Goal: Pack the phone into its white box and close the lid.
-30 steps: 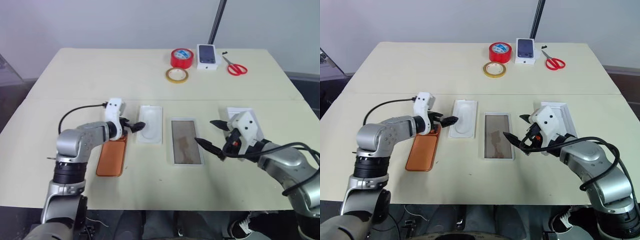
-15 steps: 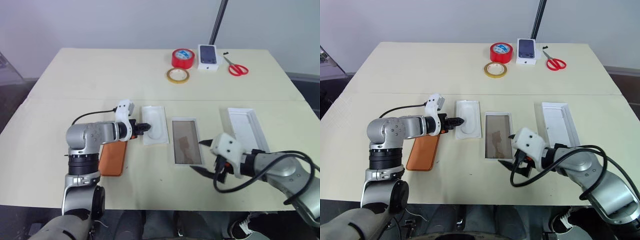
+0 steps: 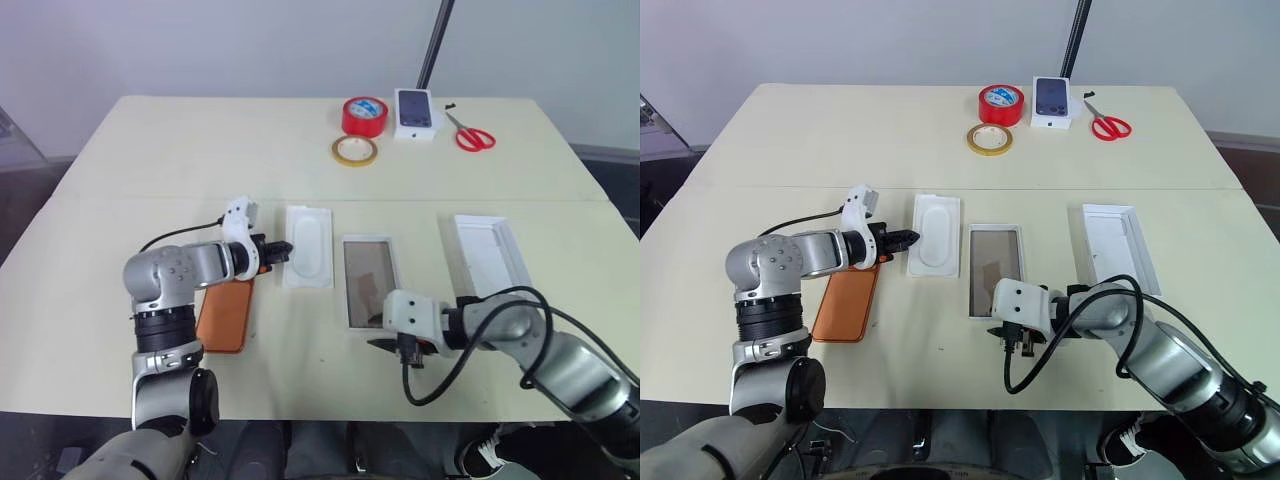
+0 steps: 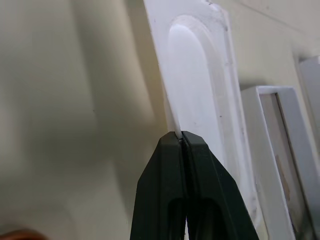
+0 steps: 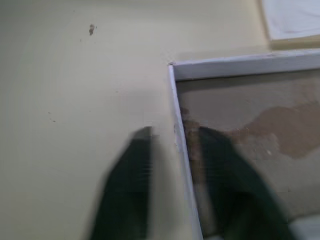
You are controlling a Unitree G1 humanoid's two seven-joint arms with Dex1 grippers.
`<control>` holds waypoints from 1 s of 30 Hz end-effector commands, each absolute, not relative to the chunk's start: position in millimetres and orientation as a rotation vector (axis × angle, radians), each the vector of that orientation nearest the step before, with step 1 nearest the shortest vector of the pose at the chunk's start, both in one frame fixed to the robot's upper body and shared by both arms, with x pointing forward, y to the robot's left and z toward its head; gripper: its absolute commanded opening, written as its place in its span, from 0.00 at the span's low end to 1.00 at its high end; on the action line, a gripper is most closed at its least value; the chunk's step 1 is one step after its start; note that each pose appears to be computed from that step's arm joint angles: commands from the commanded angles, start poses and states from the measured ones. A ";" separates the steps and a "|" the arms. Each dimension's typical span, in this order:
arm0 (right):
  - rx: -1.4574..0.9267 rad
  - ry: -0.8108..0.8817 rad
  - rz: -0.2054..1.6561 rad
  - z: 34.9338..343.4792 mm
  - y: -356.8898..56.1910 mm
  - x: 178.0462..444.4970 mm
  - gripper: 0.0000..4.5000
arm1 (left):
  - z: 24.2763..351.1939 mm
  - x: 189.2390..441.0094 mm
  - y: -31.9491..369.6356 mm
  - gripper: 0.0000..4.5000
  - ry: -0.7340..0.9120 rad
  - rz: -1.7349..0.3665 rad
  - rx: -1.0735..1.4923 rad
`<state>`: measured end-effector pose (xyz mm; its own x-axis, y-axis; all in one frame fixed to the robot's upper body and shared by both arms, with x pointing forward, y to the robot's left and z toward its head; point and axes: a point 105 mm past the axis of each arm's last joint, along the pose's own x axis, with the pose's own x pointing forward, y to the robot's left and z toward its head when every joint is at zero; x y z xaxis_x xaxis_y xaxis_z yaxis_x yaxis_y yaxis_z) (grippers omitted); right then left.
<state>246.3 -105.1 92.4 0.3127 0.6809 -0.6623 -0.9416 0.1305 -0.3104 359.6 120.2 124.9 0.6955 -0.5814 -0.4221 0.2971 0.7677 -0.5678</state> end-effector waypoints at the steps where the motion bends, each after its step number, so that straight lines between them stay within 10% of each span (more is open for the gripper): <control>1: -0.809 0.325 1.261 101.5 -90.5 249.6 0.01 | 149.2 364.1 130.0 0.00 0.542 -0.495 -0.509; 14: -0.853 0.186 1.288 107.9 -36.2 283.7 0.01 | 185.1 361.7 153.5 0.00 0.452 -0.456 -0.573; 21: -0.734 0.104 1.225 141.1 -46.3 286.5 0.64 | 182.8 352.6 135.8 0.00 0.455 -0.498 -0.571; 30: -0.669 0.106 1.056 174.6 -101.1 293.6 0.64 | 160.7 334.6 94.1 0.00 0.523 -0.586 -0.572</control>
